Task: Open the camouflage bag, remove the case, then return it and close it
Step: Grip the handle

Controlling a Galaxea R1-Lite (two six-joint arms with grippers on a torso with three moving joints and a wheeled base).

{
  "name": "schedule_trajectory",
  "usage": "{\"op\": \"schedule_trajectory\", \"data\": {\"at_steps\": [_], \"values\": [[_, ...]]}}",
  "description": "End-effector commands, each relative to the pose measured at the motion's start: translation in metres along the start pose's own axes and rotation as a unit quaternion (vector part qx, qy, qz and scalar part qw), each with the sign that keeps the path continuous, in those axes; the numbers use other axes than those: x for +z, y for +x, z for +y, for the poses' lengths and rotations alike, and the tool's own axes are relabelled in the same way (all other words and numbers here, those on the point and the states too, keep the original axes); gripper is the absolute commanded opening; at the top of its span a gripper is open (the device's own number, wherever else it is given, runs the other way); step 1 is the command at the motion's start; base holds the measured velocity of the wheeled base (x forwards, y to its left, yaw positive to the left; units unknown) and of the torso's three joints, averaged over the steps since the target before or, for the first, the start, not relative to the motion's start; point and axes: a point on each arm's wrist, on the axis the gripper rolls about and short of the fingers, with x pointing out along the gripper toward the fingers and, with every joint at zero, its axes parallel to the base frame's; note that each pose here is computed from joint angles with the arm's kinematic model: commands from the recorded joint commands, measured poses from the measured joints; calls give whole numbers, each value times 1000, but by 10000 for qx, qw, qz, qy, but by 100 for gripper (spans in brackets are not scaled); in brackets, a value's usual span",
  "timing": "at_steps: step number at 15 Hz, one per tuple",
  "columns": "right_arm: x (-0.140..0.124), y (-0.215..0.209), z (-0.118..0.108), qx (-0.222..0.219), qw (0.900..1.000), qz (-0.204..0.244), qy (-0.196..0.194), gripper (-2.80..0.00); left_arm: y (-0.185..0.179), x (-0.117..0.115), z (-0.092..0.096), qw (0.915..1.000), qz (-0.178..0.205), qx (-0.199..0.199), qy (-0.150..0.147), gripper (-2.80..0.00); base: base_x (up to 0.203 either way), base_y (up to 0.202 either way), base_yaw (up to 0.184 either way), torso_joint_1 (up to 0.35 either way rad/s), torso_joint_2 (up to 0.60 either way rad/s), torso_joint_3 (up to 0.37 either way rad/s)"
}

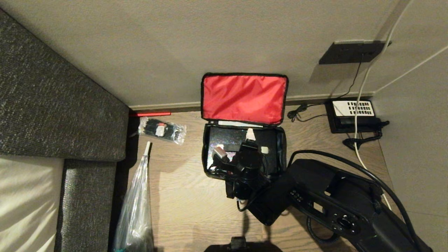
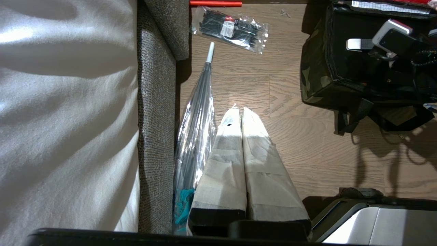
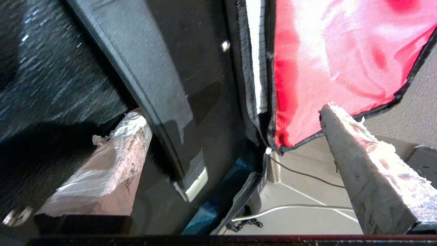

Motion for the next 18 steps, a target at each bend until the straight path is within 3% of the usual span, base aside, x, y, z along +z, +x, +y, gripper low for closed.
{"op": "schedule_trajectory", "data": {"at_steps": [1, 18], "values": [[-1, 5, 2, -69, 10000, 34, -33, 0, 0, 0, 0, 10000, 6, -4, -3, -280, 0, 0, 0, 0, 0, 0], [-8, 35, 11, -453, 9989, 99, -1, 0, 0, 0, 0, 10000, -2, -4, -3, -280, 0, 0, 0, 0, 0, 0]]}}
